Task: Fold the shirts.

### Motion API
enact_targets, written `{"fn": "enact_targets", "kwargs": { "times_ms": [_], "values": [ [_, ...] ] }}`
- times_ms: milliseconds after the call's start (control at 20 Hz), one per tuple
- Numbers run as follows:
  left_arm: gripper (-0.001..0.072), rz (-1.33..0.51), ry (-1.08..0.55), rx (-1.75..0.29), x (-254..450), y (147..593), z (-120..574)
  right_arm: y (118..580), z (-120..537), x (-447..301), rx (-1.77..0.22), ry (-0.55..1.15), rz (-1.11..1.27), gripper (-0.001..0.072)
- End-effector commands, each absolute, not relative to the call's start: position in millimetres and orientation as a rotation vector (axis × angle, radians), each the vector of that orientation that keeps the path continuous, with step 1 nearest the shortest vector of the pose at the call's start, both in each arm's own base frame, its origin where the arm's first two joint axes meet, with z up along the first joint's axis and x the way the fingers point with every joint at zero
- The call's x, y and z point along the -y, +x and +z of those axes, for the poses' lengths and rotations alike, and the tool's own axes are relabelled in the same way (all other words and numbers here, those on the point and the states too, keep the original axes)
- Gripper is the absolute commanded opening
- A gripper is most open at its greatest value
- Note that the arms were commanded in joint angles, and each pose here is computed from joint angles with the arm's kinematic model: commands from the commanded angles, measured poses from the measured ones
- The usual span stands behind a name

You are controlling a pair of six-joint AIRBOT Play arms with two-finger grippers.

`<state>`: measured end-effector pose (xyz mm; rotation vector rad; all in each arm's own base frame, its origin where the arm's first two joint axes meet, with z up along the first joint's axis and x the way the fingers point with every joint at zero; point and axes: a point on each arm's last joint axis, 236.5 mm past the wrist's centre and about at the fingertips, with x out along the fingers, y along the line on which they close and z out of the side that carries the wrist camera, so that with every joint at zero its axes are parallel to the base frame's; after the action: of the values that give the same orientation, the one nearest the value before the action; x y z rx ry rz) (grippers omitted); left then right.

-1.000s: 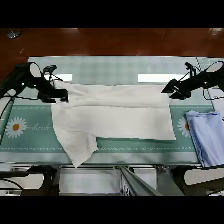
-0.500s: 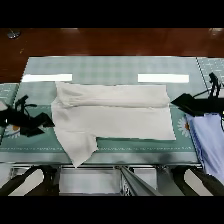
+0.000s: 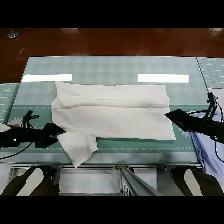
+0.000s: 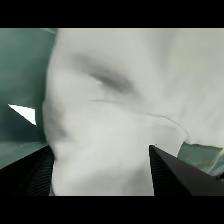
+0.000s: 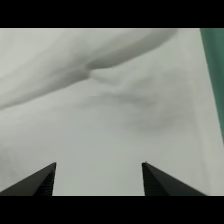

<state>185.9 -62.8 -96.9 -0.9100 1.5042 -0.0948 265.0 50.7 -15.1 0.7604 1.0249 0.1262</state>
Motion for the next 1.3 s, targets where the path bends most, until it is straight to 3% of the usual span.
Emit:
{"fn": "enact_targets", "kwargs": {
  "times_ms": [0, 150, 200, 250, 400, 750, 1150, 1200, 1250],
  "values": [
    [0.07, -0.153, -0.867, -1.529, 87.7, 177.6, -107.9, 270.9, -12.0, -41.8, -0.984, 0.795, 0.08, 0.0622],
    [0.0669, -0.237, -0.851, -1.558, 104.8, 170.6, -100.8, 264.2, -10.7, 15.2, -0.988, 0.743, -0.098, 0.0622],
    [0.0415, -0.262, -0.855, -1.555, 107.5, 171.3, -96.9, 250.6, -16.9, 36.6, -1.029, 0.716, -0.177, 0.0622],
    [0.0062, -0.285, -0.846, -1.544, 108.2, 174.3, -92.9, 228.0, -29.7, 50.4, -1.108, 0.706, -0.25, 0.0622],
    [0.004, -0.323, -0.8, -1.493, 104.2, 192.0, -79.2, 175.8, -63.2, 31.1, -1.331, 0.753, -0.264, 0.0622],
    [0.004, -0.332, -0.796, -1.442, 102.5, 209.0, -67.8, 168.5, -89.6, -11.7, -1.522, 0.75, -0.124, 0.0621],
    [0.004, -0.328, -0.796, -1.438, 101.9, 210.0, -68.1, 227.6, -106.4, -32.6, -1.433, 0.848, -0.055, 0.062],
    [0.004, -0.325, -0.796, -1.434, 101.4, 210.9, -68.4, 235.1, -104.0, -34.8, -1.423, 0.841, -0.043, 0.0582],
    [0.004, -0.319, -0.794, -1.428, 100.4, 212.7, -68.8, 241.6, -101.2, -36.3, -1.415, 0.824, -0.027, 0.0404]
  ]
}}
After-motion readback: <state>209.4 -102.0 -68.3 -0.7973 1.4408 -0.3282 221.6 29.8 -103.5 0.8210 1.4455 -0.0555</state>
